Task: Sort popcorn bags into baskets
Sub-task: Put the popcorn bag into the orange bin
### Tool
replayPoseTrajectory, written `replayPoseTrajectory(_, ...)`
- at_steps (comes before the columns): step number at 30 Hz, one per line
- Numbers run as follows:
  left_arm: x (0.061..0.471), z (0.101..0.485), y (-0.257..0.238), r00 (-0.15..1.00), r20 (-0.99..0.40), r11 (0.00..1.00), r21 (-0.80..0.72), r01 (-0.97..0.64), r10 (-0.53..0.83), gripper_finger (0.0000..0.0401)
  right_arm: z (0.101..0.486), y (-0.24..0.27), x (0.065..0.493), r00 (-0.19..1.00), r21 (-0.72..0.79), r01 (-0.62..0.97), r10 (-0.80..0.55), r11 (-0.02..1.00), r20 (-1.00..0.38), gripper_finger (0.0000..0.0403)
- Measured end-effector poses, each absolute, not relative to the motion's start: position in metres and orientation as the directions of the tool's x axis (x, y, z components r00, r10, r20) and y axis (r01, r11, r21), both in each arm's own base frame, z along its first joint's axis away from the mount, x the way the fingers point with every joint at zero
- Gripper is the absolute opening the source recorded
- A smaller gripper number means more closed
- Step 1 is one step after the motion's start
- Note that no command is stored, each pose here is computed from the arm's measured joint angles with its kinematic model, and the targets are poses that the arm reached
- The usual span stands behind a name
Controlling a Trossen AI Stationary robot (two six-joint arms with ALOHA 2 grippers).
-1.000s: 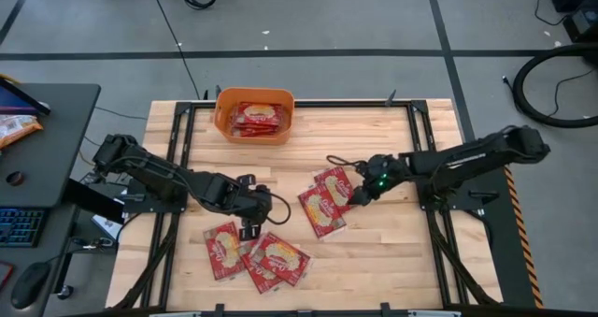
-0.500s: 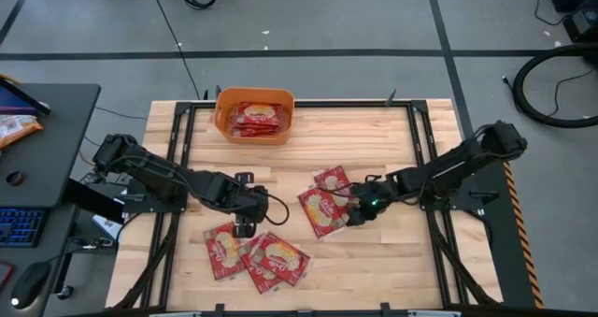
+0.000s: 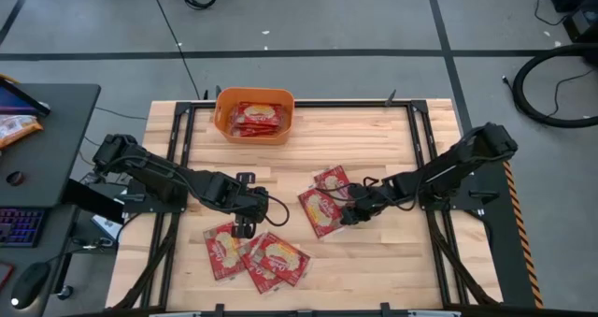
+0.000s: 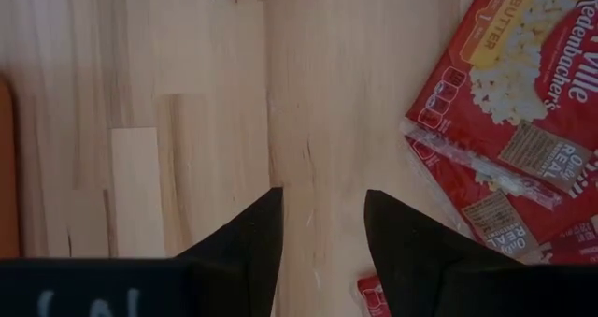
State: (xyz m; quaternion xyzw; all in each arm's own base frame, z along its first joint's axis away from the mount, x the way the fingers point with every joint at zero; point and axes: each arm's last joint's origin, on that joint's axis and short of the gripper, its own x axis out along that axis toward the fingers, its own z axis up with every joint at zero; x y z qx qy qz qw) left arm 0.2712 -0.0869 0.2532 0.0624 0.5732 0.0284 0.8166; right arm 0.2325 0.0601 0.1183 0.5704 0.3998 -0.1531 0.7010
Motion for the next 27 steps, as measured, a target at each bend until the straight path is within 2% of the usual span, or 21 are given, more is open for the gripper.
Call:
replayPoseTrajectory(15,0.271,0.253,-0.087,0.341,-0.933,0.991,0.134,0.026,0.117,0.0155,0.097,0.063,0.253,0.716,0.744,0.610,0.215,0.271,-0.665,0.0160)
replayPoseTrajectory(19,0.271,0.253,-0.087,0.338,-0.935,0.992,0.122,0.024,0.107,0.0155,0.099,0.059,0.254,0.732,0.752,0.607,0.186,0.258,-0.655,0.0120)
replayPoseTrajectory(22,0.271,0.253,-0.087,0.336,-0.936,0.994,0.110,0.005,0.102,0.0155,0.101,0.057,0.254,0.738,0.755,0.602,0.179,0.261,-0.651,0.0068)
replayPoseTrajectory(25,0.271,0.254,-0.087,0.341,-0.935,0.994,0.077,-0.080,0.100,0.0155,0.102,0.055,0.256,0.748,0.765,0.587,0.184,0.264,-0.637,0.0016)
replayPoseTrajectory(27,0.270,0.257,-0.085,0.359,-0.929,0.990,0.050,-0.133,0.095,0.0155,0.102,0.054,0.257,0.758,0.775,0.570,0.191,0.272,-0.624,0.0011)
